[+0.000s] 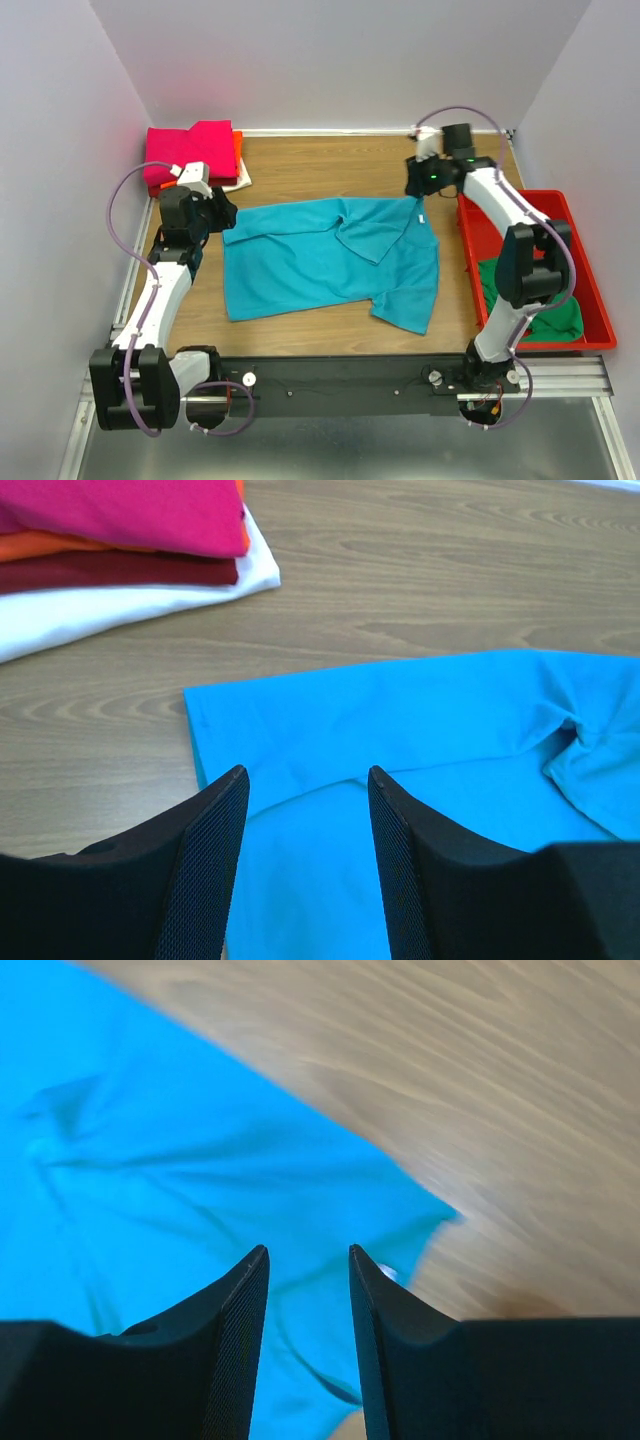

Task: Fold and stack the t-shirts
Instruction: Fold the tshirt

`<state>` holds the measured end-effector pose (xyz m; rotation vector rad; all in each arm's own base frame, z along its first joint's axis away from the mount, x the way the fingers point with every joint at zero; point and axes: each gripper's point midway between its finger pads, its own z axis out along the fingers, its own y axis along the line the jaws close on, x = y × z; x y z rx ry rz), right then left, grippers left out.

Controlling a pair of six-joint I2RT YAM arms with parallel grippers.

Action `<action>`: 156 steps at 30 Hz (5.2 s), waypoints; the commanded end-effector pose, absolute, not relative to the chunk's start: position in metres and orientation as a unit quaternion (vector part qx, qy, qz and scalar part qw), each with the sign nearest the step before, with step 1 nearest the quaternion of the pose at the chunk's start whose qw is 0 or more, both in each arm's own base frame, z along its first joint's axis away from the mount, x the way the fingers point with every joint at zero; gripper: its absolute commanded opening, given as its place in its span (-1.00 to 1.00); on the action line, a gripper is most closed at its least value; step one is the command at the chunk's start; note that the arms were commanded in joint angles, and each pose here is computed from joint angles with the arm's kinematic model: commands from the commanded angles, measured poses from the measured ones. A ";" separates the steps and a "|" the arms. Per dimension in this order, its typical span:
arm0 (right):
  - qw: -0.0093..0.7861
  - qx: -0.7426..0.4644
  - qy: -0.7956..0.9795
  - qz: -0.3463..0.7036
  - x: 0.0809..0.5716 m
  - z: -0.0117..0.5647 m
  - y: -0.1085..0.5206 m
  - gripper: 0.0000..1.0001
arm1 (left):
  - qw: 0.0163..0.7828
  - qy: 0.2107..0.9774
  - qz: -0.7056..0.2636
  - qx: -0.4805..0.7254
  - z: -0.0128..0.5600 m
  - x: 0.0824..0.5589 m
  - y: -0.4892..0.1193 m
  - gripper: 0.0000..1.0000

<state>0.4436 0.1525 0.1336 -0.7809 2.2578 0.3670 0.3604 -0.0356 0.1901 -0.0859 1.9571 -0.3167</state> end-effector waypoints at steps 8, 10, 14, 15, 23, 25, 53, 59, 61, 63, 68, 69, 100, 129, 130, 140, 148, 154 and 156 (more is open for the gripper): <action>0.299 -0.107 0.917 0.242 0.469 0.088 0.096 -0.10 | 0.497 0.848 -0.182 -0.003 0.162 0.365 -0.058 0.12; 0.287 -0.100 0.918 0.256 0.471 0.079 0.101 -0.10 | 0.491 0.852 -0.182 -0.004 0.159 0.365 -0.058 0.11; 0.270 -0.090 0.921 0.265 0.472 0.064 0.103 -0.10 | 0.491 0.852 -0.182 -0.004 0.159 0.365 -0.059 0.11; 0.263 -0.088 0.923 0.266 0.472 0.058 0.103 -0.10 | 0.489 0.853 -0.182 -0.003 0.157 0.365 -0.059 0.11; 0.278 -0.072 0.928 0.239 0.499 0.055 0.094 -0.62 | 0.487 0.856 -0.176 -0.005 0.154 0.365 -0.057 0.11; 0.289 -0.075 0.928 0.221 0.504 0.060 0.089 -0.79 | 0.485 0.857 -0.175 -0.006 0.153 0.366 -0.057 0.11; 0.352 -0.143 0.924 0.045 0.563 0.056 0.032 -0.40 | 0.460 0.871 -0.173 -0.007 0.135 0.368 -0.059 0.07; 0.375 -0.154 0.913 0.042 0.568 0.080 0.034 -0.46 | 0.466 0.869 -0.166 -0.009 0.139 0.368 -0.056 0.07; 0.380 -0.165 0.908 0.061 0.564 0.089 0.040 -0.46 | 0.476 0.864 -0.163 -0.008 0.146 0.368 -0.055 0.07; 0.375 -0.187 0.902 0.104 0.550 0.090 0.056 -0.40 | 0.485 0.859 -0.164 -0.006 0.152 0.367 -0.055 0.07; 0.359 -0.365 0.822 0.252 0.472 0.123 0.117 -0.04 | 0.496 0.843 -0.207 0.002 0.166 0.357 -0.070 0.07; 0.352 -0.399 0.803 0.269 0.453 0.127 0.132 -0.01 | 0.492 0.842 -0.221 0.000 0.166 0.354 -0.074 0.08; 0.283 -0.536 0.773 0.187 0.266 0.086 0.159 0.29 | 0.171 0.904 -0.076 -0.384 0.027 0.174 -0.130 0.08; 0.311 -0.520 0.769 0.203 0.262 0.105 0.159 0.30 | 0.206 0.880 -0.025 -0.428 0.016 0.186 -0.116 -0.88; 0.312 -0.520 0.769 0.203 0.262 0.105 0.158 0.30 | 0.210 0.879 -0.026 -0.427 0.018 0.187 -0.116 -0.96; 0.197 -0.670 0.685 0.207 0.193 0.092 0.126 0.29 | 0.251 0.878 -0.056 -0.403 0.047 0.200 -0.118 -1.00; 0.105 -0.782 0.586 0.182 0.131 0.063 0.080 0.25 | 0.263 0.879 -0.077 -0.390 0.058 0.205 -0.122 -1.00; 0.108 -0.818 0.541 0.164 0.131 0.057 0.076 0.24 | 0.264 0.880 -0.079 -0.387 0.059 0.207 -0.124 -1.00; 0.100 -0.826 0.531 0.164 0.131 0.055 0.075 0.22 | 0.263 0.880 -0.084 -0.386 0.058 0.207 -0.126 -1.00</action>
